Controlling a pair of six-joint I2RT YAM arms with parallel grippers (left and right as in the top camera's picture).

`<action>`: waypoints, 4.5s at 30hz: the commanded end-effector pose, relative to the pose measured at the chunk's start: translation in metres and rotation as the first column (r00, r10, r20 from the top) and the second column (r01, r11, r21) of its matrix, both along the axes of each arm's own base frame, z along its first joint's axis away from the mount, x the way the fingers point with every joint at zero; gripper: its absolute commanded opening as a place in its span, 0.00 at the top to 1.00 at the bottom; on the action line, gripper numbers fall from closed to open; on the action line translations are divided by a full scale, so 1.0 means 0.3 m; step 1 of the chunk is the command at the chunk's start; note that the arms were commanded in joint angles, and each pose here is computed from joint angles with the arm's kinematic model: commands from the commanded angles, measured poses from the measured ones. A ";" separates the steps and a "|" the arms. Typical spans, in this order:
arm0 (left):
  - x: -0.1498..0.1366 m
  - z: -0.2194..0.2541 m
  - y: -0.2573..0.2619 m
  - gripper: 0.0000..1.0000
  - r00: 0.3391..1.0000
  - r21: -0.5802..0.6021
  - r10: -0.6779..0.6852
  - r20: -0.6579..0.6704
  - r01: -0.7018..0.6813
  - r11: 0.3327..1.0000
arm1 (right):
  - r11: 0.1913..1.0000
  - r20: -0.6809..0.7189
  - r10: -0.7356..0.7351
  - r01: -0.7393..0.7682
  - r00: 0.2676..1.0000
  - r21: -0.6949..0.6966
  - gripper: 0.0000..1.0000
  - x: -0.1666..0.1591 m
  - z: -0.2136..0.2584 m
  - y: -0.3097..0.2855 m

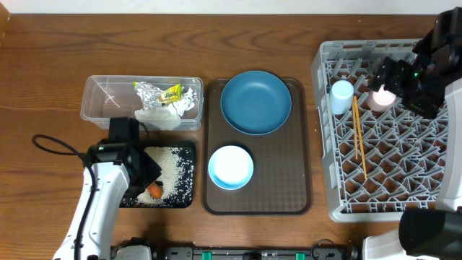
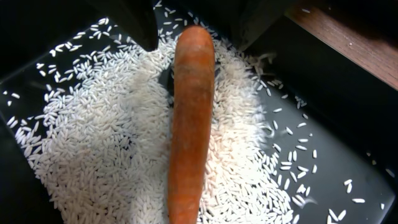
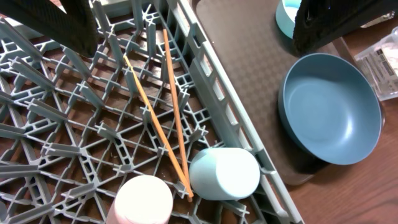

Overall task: Sort waste into correct bins and load items into the dishwasher rack
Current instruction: 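Carry the carrot left and drop it onto the rice tray, then withdraw the left gripper to its raised pose, then lower the right gripper into the light-blue bowl and grasp its rim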

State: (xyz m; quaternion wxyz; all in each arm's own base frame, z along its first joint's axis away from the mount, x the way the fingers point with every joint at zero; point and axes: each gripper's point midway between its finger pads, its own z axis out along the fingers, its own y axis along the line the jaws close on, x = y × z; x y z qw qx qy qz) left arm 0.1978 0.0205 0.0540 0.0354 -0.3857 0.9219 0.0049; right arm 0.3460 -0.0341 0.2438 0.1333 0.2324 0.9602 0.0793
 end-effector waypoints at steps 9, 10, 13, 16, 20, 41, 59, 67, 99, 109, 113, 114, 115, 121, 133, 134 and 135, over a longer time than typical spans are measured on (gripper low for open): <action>0.109 0.150 0.004 0.52 0.989 0.014 -0.080 0.126 0.079 0.997 | 1.000 0.016 0.006 -0.006 1.000 -0.009 0.01 0.000 0.017 -0.007; 0.128 0.173 -0.008 0.52 0.982 0.001 -0.108 0.152 0.109 0.994 | 1.000 0.017 0.006 -0.006 1.000 -0.009 0.01 0.000 0.017 -0.007; 0.171 0.225 -0.065 0.52 0.957 -0.069 -0.185 0.224 0.205 0.976 | 1.000 0.016 0.006 -0.006 1.000 -0.010 0.01 0.000 0.017 -0.007; 0.204 0.263 -0.153 0.52 0.909 -0.153 -0.281 0.308 0.339 0.928 | 1.000 0.017 0.006 -0.006 1.000 -0.009 0.01 0.000 0.017 -0.007; 0.195 0.267 -0.241 0.52 0.873 -0.169 -0.367 0.320 0.434 0.885 | 1.000 0.016 0.005 -0.005 1.000 -0.009 0.01 0.000 0.017 -0.007; 0.165 0.260 -0.553 0.54 0.599 0.076 -0.732 0.324 0.755 0.651 | 1.000 0.017 0.006 -0.006 1.000 -0.010 0.01 0.000 0.017 -0.007; 0.253 0.599 -0.150 0.40 0.836 0.110 -0.391 0.384 0.379 0.919 | 0.984 0.105 0.078 -0.094 0.991 0.149 0.03 0.049 0.052 0.099; 0.236 0.589 0.019 0.28 0.904 0.103 -0.227 0.363 0.204 0.974 | 0.926 0.092 0.347 -0.356 0.933 0.124 0.35 0.011 0.030 0.383; 0.208 0.576 0.018 0.20 0.917 0.091 -0.225 0.330 0.206 0.974 | 0.662 0.018 0.750 -0.749 0.662 -0.015 0.50 -0.391 -0.699 1.005; 0.208 0.576 0.018 0.20 0.917 0.091 -0.225 0.330 0.206 0.974 | 0.660 0.057 0.751 -0.751 0.658 -0.023 0.43 -0.370 -0.695 1.022; 0.208 0.576 0.018 0.20 0.917 0.091 -0.225 0.330 0.206 0.974 | 0.643 0.091 0.765 -0.765 0.638 -0.038 0.39 -0.328 -0.626 1.047; 0.208 0.576 0.018 0.20 0.917 0.091 -0.225 0.330 0.206 0.974 | 0.641 0.096 0.766 -0.766 0.636 -0.041 0.39 -0.314 -0.598 1.053; 0.208 0.576 0.018 0.20 0.917 0.091 -0.224 0.330 0.206 0.974 | 0.643 0.097 0.764 -0.765 0.637 -0.042 0.38 -0.305 -0.572 1.057; 0.208 0.576 0.018 0.19 0.917 0.091 -0.225 0.330 0.206 0.974 | 0.632 0.068 0.775 -0.769 0.628 -0.095 0.38 -0.260 -0.451 1.028; 0.208 0.576 0.018 0.19 0.917 0.091 -0.224 0.330 0.206 0.974 | 0.652 -0.107 0.728 -0.732 0.678 -0.197 0.41 -0.322 -0.675 0.834; 0.208 0.576 0.018 0.19 0.917 0.091 -0.224 0.330 0.206 0.974 | 0.655 -0.107 0.726 -0.730 0.680 -0.196 0.42 -0.326 -0.689 0.830; 0.208 0.576 0.018 0.20 0.917 0.091 -0.224 0.330 0.206 0.974 | 0.665 -0.107 0.716 -0.721 0.690 -0.193 0.42 -0.331 -0.702 0.826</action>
